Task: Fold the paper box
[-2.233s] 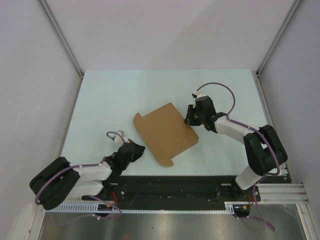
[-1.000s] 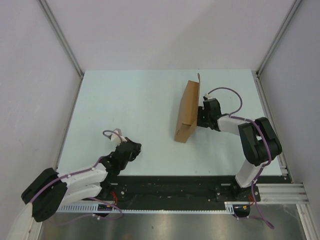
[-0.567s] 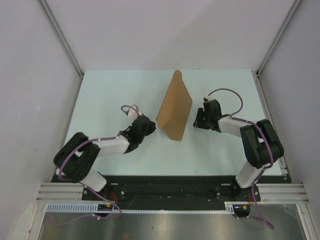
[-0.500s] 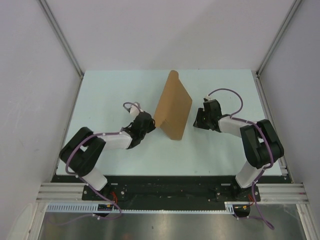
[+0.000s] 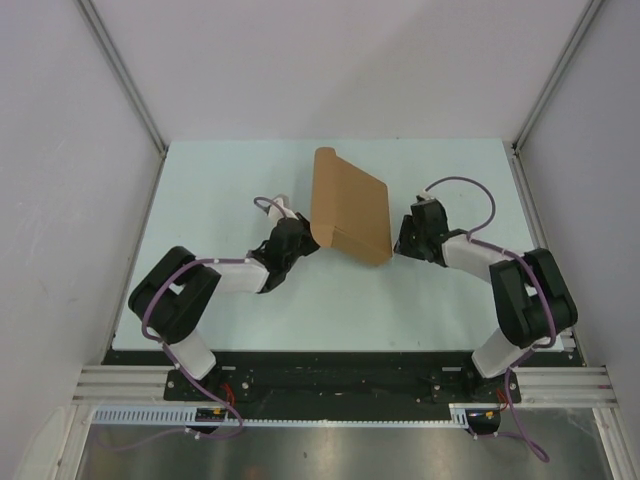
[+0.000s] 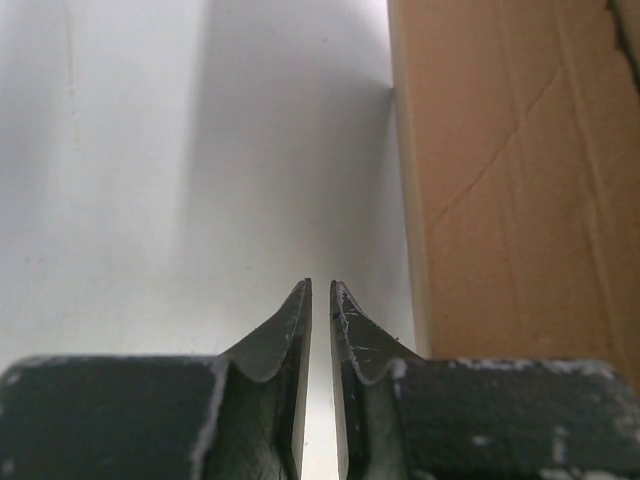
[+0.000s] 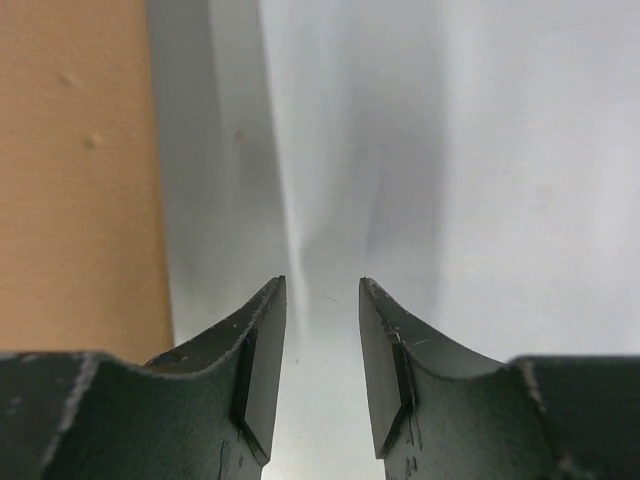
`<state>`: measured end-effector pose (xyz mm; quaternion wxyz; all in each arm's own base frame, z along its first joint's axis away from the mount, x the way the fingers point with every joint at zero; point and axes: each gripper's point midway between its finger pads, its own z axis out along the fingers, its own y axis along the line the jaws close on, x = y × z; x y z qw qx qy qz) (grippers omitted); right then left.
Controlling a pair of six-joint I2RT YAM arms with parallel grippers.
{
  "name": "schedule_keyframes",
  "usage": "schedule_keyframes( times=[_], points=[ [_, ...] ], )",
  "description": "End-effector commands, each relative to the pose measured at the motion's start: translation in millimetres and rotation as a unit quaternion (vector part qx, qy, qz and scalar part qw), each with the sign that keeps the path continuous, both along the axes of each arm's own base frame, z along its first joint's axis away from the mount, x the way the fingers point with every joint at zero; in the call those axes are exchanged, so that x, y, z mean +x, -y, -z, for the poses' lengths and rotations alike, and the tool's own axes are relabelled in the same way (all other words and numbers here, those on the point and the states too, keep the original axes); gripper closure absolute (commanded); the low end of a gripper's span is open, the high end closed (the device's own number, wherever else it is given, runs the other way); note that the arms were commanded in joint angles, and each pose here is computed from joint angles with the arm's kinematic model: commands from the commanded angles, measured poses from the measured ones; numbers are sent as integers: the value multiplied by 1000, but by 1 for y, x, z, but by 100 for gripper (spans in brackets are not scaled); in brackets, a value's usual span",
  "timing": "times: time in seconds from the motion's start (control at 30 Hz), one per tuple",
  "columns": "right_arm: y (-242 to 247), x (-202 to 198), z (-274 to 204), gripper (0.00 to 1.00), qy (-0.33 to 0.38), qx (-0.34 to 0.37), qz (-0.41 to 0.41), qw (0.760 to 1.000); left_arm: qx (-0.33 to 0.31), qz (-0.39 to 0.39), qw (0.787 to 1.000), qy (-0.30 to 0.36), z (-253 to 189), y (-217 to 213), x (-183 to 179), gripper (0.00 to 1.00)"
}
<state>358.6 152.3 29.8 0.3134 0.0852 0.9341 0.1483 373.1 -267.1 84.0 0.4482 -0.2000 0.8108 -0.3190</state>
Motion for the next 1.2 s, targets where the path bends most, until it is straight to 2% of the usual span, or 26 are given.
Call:
schedule_keyframes(
  times=[0.0, 0.13, 0.23, 0.3, 0.4, 0.73, 0.93, 1.17],
  points=[
    [41, 20, -64, 58, 88, -20, 108, 990, -27, 17, 997, 68, -52, 14, 13, 83],
    [56, 34, -122, 53, 163, 17, 149, 975, -30, 17, 997, 73, -56, 15, 15, 83],
    [33, 47, -138, 49, 176, 72, 110, 976, -40, 21, 996, 82, -64, 21, 18, 82],
    [11, 47, -123, 48, 148, 90, 75, 982, -48, 35, 995, 86, -69, 30, 17, 82],
    [0, 50, -125, 47, 157, 93, 61, 981, -57, 59, 992, 99, -82, 47, 13, 82],
    [2, 41, -127, 43, 144, 98, 55, 983, -99, 145, 976, 132, -119, 109, -6, 80],
    [16, 40, -128, 42, 143, 86, 68, 984, -95, 144, 975, 138, -129, 114, -2, 78],
    [24, 38, -126, 41, 138, 77, 75, 985, -85, 141, 978, 129, -119, 113, 1, 78]
  ],
)
